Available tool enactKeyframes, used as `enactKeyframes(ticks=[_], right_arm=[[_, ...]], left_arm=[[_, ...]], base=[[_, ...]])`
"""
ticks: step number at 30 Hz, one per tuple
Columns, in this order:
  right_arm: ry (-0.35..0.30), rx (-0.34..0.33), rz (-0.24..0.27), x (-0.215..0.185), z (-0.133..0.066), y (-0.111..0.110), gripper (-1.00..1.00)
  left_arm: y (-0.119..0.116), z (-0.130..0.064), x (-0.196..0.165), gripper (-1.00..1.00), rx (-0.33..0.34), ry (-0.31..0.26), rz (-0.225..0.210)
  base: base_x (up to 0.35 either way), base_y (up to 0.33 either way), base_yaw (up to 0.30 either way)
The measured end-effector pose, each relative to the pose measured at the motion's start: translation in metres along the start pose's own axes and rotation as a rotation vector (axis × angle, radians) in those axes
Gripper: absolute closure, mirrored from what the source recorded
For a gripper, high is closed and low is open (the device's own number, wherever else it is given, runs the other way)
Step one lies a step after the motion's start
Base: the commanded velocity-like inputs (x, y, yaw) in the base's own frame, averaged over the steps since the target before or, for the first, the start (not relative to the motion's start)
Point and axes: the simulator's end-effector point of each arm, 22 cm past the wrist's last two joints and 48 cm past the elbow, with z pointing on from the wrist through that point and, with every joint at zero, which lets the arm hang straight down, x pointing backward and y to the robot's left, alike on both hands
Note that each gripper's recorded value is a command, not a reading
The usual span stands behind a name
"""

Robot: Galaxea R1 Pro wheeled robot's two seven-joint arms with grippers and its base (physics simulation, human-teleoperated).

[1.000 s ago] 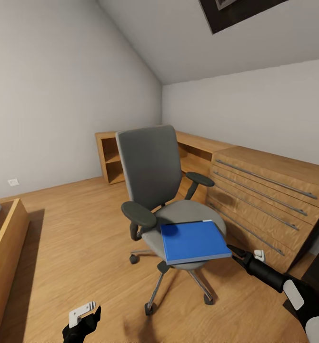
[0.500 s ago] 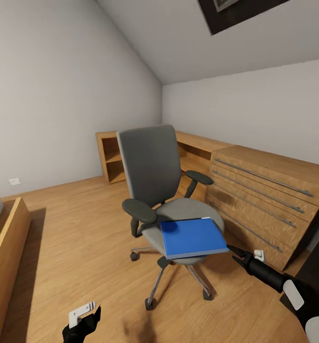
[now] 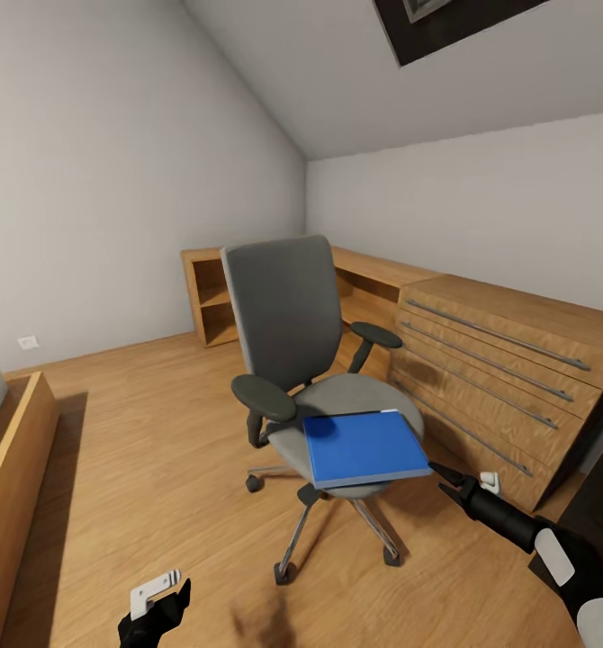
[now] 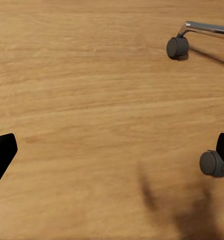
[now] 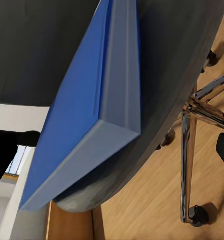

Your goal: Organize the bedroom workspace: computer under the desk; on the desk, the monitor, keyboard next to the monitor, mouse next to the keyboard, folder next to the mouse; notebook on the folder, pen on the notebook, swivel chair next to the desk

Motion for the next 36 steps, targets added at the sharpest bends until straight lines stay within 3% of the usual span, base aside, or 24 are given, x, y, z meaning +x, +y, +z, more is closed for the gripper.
enactKeyframes(ticks=[36], right_arm=[[0.0, 0.001, 0.0, -0.004, -0.0001, 0.0055, -1.0]], left_arm=[[-0.0024, -0.003, -0.0061, -1.0, 0.002, -0.001, 0.002]], base=[[0.014, 0.0, 0.0]])
